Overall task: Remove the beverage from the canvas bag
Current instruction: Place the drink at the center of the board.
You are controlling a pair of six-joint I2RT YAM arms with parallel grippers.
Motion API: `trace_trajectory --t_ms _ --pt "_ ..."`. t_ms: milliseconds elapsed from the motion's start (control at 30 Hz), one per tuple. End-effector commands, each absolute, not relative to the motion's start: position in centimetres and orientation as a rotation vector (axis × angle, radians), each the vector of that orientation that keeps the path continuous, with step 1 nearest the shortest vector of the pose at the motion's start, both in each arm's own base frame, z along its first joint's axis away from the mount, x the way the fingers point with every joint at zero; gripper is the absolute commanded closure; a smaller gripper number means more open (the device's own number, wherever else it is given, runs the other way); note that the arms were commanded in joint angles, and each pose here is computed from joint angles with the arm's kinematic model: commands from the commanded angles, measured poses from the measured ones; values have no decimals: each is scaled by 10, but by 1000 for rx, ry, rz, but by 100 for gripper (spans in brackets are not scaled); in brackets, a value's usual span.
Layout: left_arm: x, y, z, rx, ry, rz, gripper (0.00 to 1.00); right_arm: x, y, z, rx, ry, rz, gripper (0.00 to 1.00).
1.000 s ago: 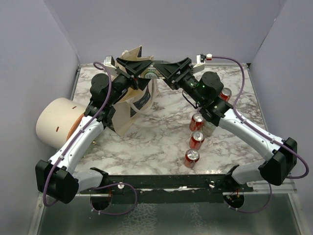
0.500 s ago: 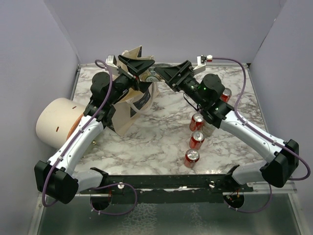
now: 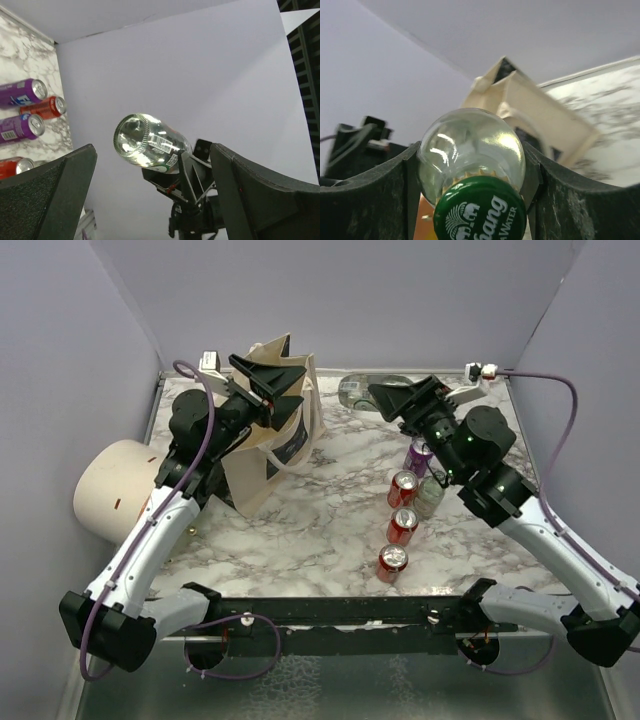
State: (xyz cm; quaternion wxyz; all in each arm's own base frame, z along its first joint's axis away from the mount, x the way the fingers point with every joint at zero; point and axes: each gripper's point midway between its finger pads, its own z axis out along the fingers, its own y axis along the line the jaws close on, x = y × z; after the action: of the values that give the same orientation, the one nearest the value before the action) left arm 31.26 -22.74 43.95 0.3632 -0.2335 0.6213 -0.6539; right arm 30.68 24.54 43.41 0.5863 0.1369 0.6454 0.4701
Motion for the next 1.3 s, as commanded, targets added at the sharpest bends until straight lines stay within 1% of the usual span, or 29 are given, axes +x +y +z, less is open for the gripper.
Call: trace_trajectory --t_ms 0,200,300,400,533,667,900,1000,1033,1167,1267 --pt "318 -214 457 -554 1553 -1571 1 304 164 475 281 1395 633 98" --pt "330 -218 462 -472 1603 -1533 1 305 81 444 178 1478 -64 98" --pt "337 -220 466 -436 1625 -1534 1 306 58 434 131 1485 -263 98" --pt "344 -221 474 -381 1635 -1532 1 324 40 412 120 1540 -375 98" --pt "349 -222 489 -281 1637 -1535 1 355 4 375 214 1642 -371 98" --pt "347 -226 499 -175 1655 -1530 1 375 -31 319 334 1737 -331 98" --pt "345 -219 514 -124 1628 -1499 1 383 -52 237 412 1792 -313 98" --pt "344 -216 517 -114 1635 -1482 1 383 -54 206 433 1806 -311 98" --pt "343 -215 517 -111 1637 -1477 1 384 -50 196 439 1815 -269 98" --pt "341 -211 516 -115 1643 -1463 1 378 -45 169 486 1805 -192 98" --pt "339 -210 518 -117 1640 -1466 1 379 -48 157 493 1809 -210 98"
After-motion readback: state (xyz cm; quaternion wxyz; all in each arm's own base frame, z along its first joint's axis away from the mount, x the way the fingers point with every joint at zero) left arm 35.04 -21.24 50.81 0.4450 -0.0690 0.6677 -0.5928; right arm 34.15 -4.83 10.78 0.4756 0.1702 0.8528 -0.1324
